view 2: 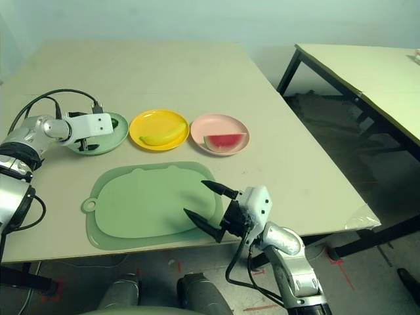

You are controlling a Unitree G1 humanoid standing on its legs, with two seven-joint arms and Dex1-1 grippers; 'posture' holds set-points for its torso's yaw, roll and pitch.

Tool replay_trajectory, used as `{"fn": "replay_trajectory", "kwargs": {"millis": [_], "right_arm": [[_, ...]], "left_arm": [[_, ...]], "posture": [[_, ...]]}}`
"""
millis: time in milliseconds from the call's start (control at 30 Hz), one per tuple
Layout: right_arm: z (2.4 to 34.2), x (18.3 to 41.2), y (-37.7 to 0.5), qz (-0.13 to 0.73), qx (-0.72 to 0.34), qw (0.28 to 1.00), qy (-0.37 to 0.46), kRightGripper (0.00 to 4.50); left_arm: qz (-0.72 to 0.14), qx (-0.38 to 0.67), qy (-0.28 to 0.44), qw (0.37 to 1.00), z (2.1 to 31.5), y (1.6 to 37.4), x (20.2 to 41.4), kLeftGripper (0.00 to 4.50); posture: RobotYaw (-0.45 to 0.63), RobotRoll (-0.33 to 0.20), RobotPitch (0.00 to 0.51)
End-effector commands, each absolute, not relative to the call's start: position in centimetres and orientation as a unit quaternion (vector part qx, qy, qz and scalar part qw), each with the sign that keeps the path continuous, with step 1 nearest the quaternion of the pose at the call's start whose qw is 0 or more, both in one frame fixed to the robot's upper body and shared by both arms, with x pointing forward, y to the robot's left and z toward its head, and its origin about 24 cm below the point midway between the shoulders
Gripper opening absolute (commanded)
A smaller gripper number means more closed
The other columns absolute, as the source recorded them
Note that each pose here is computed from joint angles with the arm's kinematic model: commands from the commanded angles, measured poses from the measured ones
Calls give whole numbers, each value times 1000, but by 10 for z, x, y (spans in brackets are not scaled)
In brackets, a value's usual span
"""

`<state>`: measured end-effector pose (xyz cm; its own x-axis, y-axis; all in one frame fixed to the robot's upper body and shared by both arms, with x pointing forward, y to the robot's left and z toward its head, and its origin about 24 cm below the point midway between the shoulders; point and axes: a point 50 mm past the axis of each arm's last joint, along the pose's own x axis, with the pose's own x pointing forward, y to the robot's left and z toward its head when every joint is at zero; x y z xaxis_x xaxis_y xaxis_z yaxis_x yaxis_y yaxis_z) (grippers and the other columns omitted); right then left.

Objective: Place the fruits into color-matched plates.

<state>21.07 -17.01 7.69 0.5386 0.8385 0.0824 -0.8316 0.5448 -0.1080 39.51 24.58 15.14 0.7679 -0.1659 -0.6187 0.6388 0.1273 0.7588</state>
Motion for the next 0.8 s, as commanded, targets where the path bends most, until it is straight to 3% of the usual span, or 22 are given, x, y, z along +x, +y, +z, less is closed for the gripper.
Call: {"fn": "replay_trajectory", "kwargs": {"millis": [33,167,333,567,700,800], "right_arm": [[71,213,-177,448,-11,893,-49,4500],[67,212,-183,396,-2,917,-52,4500],[55,217,-203,278,11,959,-60,4500],[44,215,-230,186,-5,980,-69,4500],[32,213,-239,169,-12,983,-69,4500],[23,207,-244,162,-20,983,-85,4500]], "left_arm": [[-286,575,162,750,169,249,395,4484],[-275,471,110,831,185,266,388,4484],[-211,308,46,927,177,312,363,4484],[-129,133,-9,983,122,342,298,4484],[-102,89,11,991,84,328,268,4484],[-105,60,29,992,58,310,257,4484]], "posture": [[-11,0,57],[0,0,59],[17,0,60],[75,0,64],[93,0,66],[99,0,67]]}}
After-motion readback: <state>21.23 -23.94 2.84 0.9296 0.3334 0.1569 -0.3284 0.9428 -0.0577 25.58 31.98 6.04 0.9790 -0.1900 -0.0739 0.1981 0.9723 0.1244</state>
